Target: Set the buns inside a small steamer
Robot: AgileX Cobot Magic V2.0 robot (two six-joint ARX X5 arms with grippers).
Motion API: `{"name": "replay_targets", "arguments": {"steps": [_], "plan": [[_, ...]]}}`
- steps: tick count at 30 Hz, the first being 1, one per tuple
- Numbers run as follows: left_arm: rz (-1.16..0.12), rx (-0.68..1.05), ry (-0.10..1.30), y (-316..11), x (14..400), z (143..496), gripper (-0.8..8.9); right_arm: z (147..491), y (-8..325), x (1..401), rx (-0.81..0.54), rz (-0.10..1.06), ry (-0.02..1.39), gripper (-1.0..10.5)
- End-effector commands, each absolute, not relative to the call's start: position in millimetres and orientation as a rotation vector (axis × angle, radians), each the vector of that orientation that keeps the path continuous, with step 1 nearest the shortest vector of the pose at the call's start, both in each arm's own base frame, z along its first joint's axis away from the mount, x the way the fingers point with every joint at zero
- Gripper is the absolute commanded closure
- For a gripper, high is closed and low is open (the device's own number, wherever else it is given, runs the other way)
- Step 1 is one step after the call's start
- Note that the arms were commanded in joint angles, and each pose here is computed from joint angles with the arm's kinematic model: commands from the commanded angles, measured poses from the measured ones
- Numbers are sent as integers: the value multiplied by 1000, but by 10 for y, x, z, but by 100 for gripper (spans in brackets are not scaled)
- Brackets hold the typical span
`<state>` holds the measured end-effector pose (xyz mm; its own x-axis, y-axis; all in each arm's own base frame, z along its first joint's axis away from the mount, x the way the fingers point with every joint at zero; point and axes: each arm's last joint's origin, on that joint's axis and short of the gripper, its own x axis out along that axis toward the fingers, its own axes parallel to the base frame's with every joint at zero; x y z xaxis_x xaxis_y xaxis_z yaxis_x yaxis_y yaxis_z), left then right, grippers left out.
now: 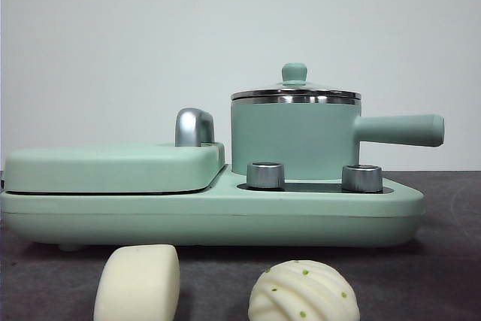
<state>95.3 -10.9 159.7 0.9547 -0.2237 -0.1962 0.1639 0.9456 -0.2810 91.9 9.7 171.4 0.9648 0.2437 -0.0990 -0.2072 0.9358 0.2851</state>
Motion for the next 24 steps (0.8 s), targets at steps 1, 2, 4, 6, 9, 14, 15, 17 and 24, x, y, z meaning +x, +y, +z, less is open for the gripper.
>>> {"name": "replay_targets", "arguments": {"steps": [1, 2, 4, 6, 9, 14, 15, 17, 24], "plan": [[-250, -335, 207, -137, 939, 1815, 804, 1934, 112, 857, 365, 276, 105, 932], [-261, -345, 210, -145, 938, 1871, 804, 1990, 115, 840, 383, 283, 111, 932], [-293, -355, 215, -165, 935, 2030, 804, 2125, 122, 793, 413, 307, 133, 932], [-322, -354, 220, -183, 932, 2199, 805, 2256, 133, 752, 420, 348, 157, 932], [-362, -352, 233, -209, 938, 2480, 804, 2457, 146, 694, 426, 401, 208, 932], [-444, -300, 277, -258, 995, 2911, 805, 2791, 171, 643, 388, 499, 283, 932], [-465, -286, 290, -271, 1015, 2988, 805, 2862, 177, 640, 364, 521, 292, 932], [-505, -264, 317, -295, 1055, 3106, 805, 2990, 184, 646, 326, 551, 307, 932], [-689, -195, 433, -409, 1256, 3420, 805, 3379, 217, 705, 179, 692, 344, 931]]}}
